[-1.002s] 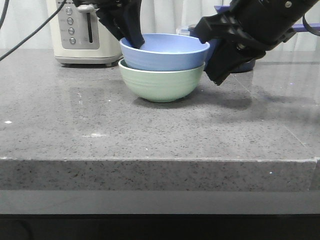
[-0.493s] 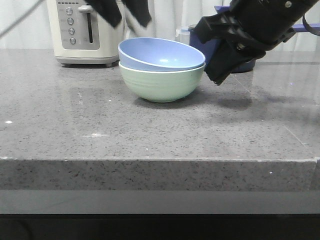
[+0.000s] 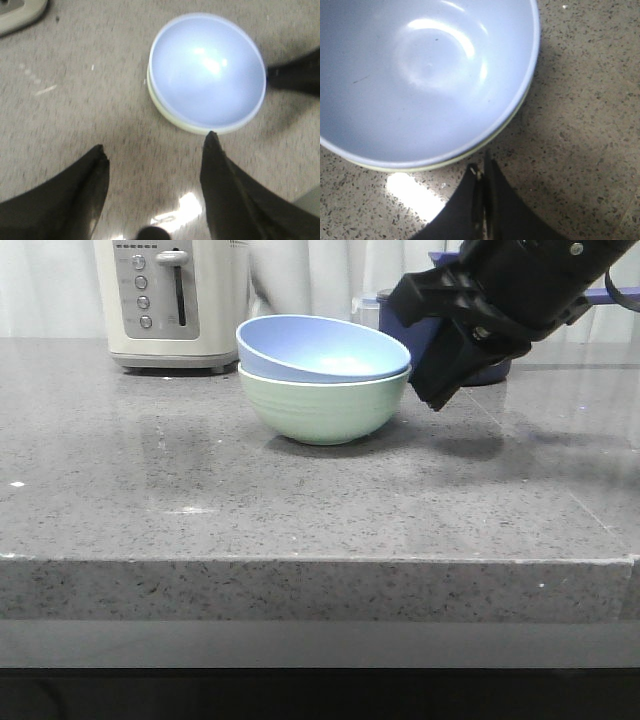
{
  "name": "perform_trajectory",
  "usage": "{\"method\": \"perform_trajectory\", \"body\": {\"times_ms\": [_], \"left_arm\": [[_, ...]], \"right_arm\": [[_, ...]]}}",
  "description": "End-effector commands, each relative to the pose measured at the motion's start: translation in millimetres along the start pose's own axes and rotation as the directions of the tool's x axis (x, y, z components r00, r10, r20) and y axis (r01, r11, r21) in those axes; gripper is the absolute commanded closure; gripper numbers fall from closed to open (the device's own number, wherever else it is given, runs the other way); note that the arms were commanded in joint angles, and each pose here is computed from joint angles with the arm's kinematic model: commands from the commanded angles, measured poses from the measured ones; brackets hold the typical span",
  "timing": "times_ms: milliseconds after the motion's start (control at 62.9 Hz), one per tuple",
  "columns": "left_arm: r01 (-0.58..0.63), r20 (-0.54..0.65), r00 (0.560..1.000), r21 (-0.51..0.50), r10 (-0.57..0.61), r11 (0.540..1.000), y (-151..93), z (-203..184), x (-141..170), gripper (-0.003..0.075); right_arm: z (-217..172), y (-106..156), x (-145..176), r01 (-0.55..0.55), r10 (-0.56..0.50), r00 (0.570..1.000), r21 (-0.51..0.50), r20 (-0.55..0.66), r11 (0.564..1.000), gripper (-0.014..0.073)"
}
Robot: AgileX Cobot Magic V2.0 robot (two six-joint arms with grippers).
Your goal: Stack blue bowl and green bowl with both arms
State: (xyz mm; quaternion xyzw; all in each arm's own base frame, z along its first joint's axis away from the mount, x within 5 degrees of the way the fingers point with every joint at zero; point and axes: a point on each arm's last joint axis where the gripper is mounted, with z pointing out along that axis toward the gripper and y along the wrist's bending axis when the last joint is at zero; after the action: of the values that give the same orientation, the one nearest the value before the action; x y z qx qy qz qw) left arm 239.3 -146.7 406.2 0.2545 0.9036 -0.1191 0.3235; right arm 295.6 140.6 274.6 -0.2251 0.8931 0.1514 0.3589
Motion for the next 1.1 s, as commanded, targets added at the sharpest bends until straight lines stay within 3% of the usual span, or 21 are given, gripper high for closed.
{"method": "perform_trajectory", "body": {"times_ms": [0, 302, 525, 684, 827, 1082], "left_arm": [[-0.002, 0.121, 0.993, -0.011, 0.003, 1.000, -1.5, -30.5, 18.5, 0.0314], [-0.012, 0.174, 0.985, -0.033, 0.018, 0.999, -1.0, -60.7, 100.0, 0.0314], [-0.013, 0.217, 0.976, -0.033, 0.020, 0.999, -1.7, -74.6, 124.9, 0.0314], [-0.014, 0.245, 0.969, -0.033, 0.022, 0.999, -2.1, -82.6, 128.2, 0.0314], [-0.014, 0.247, 0.969, -0.033, 0.022, 0.999, -2.2, -83.1, 128.4, 0.0314], [-0.014, 0.253, 0.967, -0.034, 0.022, 0.999, -2.2, -83.2, 127.9, 0.0314]], "right_arm": [[-16.5, 0.1, -17.8, 0.003, -0.005, 0.994, 0.016, 0.108, 1.000, 0.0658], [-16.9, 0.2, -16.9, 0.013, -0.014, 0.995, 0.016, 0.097, 1.000, 0.0658], [-43.9, 4.9, -9.2, 0.100, -0.099, 0.995, 0.015, -0.026, 0.995, 0.0649], [-85.4, 2.6, -0.9, 0.028, -0.018, 0.997, 0.125, -0.078, 0.992, 0.0649], [-133.1, 6.8, 9.6, -0.105, 0.106, 0.994, 0.182, 0.005, 0.978, 0.0649], [-210.3, 22.3, 53.9, -0.113, 0.075, 0.972, 0.163, 0.224, 0.980, 0.0649]]}}
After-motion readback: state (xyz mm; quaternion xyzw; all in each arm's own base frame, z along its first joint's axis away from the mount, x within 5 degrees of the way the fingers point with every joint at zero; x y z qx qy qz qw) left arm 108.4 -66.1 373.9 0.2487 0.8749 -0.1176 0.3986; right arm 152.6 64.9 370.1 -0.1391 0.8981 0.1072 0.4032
